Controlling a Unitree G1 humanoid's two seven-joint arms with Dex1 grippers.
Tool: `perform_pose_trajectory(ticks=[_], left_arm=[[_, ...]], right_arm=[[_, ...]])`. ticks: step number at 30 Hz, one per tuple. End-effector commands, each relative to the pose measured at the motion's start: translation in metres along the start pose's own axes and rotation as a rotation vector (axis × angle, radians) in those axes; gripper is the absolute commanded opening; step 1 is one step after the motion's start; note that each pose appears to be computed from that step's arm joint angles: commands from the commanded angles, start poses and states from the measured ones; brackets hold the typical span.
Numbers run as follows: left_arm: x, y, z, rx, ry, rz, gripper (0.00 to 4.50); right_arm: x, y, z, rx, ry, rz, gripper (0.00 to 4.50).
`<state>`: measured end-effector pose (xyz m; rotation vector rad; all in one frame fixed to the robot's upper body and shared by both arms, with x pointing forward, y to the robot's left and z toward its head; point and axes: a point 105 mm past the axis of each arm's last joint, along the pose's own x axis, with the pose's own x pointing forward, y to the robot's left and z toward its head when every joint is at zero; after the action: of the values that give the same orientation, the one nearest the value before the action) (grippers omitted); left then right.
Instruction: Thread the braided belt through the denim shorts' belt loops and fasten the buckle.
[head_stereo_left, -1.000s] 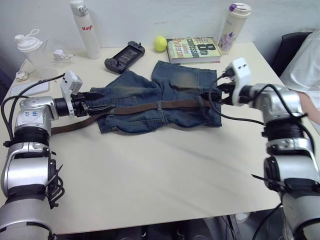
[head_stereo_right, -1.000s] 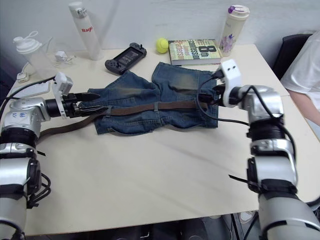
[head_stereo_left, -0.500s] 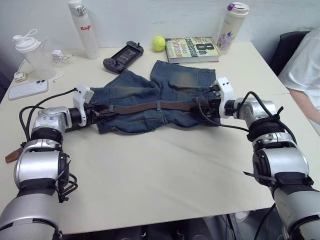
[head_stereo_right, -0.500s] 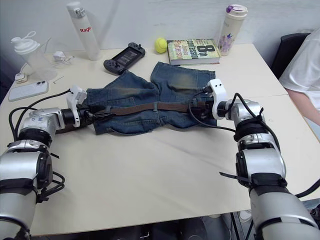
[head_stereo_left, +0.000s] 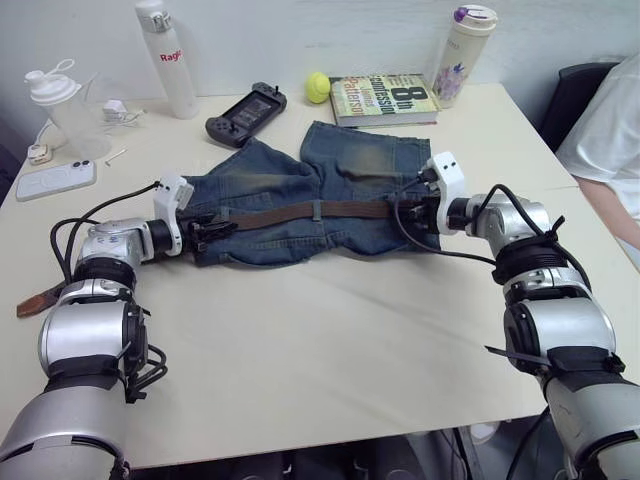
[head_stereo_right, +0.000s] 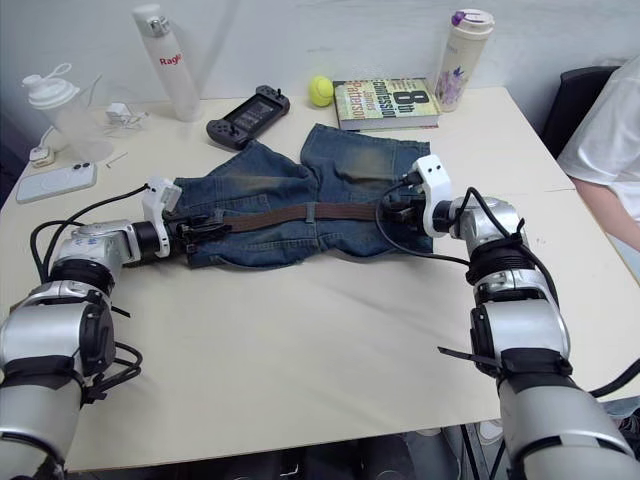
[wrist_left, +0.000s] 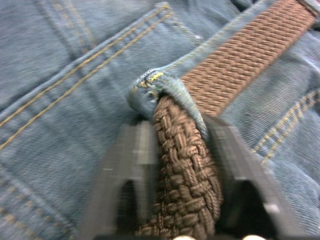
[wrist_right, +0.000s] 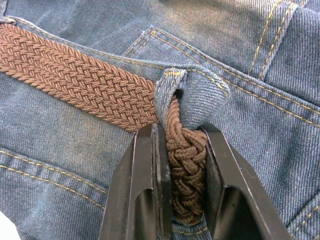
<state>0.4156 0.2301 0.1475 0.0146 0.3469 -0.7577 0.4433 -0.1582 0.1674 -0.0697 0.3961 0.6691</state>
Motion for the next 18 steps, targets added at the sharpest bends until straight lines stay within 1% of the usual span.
perform_pose_trajectory(ticks=[1,5,8,9,10,11,12,13,14,15,17,18], left_arm=[[-0.003,-0.002,0.008,0.05,-0.02,-0.02,1.23],[-0.005,-0.002,0.021,0.126,-0.084,-0.024,1.23],[-0.012,-0.009,0.03,0.276,-0.138,-0.063,1.23],[-0.018,-0.013,0.035,0.393,-0.189,-0.069,1.23],[-0.023,-0.017,0.039,0.471,-0.223,-0.07,1.23],[-0.029,-0.02,0.043,0.58,-0.273,-0.037,1.23],[-0.037,-0.027,0.045,0.712,-0.318,0.003,1.23],[-0.046,-0.039,0.041,0.866,-0.342,0.014,1.23],[-0.052,-0.05,0.037,0.972,-0.357,0.014,1.23],[-0.061,-0.062,0.024,1.074,-0.36,0.005,1.23],[-0.077,-0.073,0.001,1.178,-0.34,0.003,1.23],[-0.086,-0.073,-0.018,1.227,-0.286,-0.013,1.23]], right_arm=[[-0.003,0.009,0.013,-0.021,-0.052,0.039,0.42],[-0.01,0.014,0.022,-0.029,-0.111,0.05,0.42],[-0.027,0.02,0.029,-0.089,-0.175,0.051,0.42],[-0.041,0.03,0.031,-0.196,-0.225,0.075,0.42],[-0.05,0.04,0.031,-0.272,-0.253,0.096,0.42],[-0.062,0.053,0.03,-0.363,-0.294,0.129,0.42],[-0.075,0.066,0.024,-0.446,-0.318,0.154,0.42],[-0.087,0.077,0.012,-0.537,-0.316,0.169,0.42],[-0.094,0.086,0.003,-0.6,-0.311,0.183,0.42],[-0.102,0.093,-0.017,-0.703,-0.26,0.187,0.42],[-0.113,0.1,-0.051,-0.856,-0.156,0.213,0.42],[-0.118,0.097,-0.072,-0.942,-0.076,0.22,0.42]])
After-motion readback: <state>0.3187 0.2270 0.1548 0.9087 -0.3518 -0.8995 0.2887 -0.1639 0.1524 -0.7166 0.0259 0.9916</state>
